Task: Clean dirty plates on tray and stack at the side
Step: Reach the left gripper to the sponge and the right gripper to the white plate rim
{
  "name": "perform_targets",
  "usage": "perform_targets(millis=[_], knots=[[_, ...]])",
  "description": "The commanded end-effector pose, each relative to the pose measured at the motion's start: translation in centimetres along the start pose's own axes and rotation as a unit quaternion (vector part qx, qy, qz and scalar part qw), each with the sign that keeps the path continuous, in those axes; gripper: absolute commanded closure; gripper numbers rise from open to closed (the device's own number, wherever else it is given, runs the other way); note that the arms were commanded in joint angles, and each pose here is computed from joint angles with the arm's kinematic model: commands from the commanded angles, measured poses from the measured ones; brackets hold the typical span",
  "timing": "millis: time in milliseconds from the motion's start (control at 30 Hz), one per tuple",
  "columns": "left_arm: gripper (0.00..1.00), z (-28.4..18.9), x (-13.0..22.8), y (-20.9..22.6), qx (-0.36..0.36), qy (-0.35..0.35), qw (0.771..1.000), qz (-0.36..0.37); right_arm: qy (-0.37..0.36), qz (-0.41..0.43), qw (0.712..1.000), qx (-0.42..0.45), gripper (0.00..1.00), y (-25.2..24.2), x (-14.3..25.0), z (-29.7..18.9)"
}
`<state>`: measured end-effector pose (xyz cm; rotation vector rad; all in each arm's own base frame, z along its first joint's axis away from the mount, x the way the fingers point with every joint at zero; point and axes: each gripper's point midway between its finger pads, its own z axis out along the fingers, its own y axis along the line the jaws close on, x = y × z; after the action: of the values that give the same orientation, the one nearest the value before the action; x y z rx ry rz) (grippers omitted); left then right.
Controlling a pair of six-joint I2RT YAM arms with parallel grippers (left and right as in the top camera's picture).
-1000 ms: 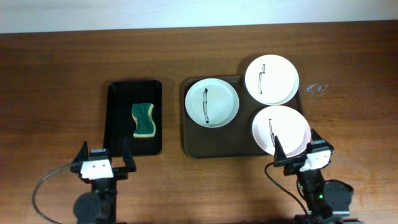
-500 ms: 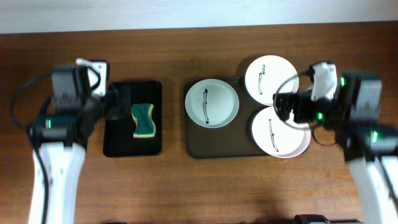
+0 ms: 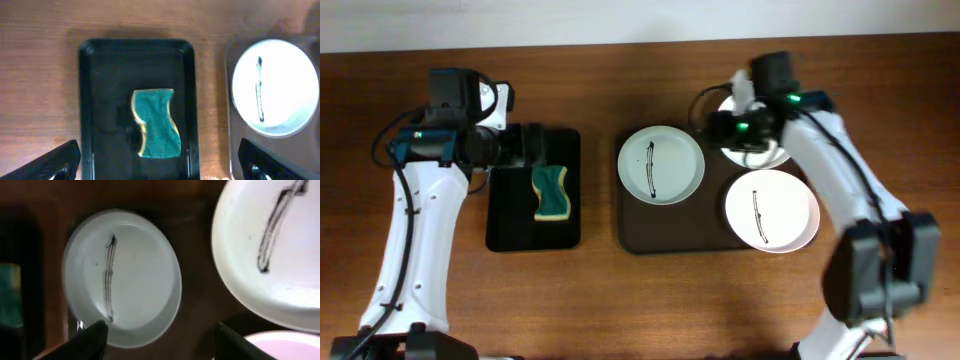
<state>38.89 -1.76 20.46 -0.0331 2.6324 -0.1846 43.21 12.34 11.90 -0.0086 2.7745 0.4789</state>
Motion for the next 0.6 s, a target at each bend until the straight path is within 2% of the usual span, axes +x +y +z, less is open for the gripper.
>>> perform_targets(millis=[0,67,233,433,500,567], knots=[[0.04,-0.8,-2.1,1.4,-0.048,-0.012,0.997,-0.059,0.004,0.009,0.998,0.067,0.34,0.2,-1.5,2.8],[0.06,0.3,-1.8,1.6,-0.052,0.014,0.997,-0.063,0.025,0.017,0.997,0.071,0.39,0.2,-1.0,5.4],[0.15,4.7,0.0,2.2,-0.061,0.078,0.991,-0.090,0.064,0.030,0.992,0.100,0.64,-1.2,1.0,9.2],[0.28,6.9,1.0,2.4,-0.061,0.109,0.988,-0.092,0.102,0.047,0.987,0.115,0.85,-2.2,3.5,11.1],[0.29,7.6,1.4,2.5,-0.062,0.120,0.986,-0.093,0.108,0.051,0.986,0.118,0.94,-2.4,4.0,11.2],[0.29,8.8,2.3,2.3,-0.050,0.141,0.984,-0.097,0.109,0.051,0.986,0.118,0.96,-2.4,4.0,11.2]])
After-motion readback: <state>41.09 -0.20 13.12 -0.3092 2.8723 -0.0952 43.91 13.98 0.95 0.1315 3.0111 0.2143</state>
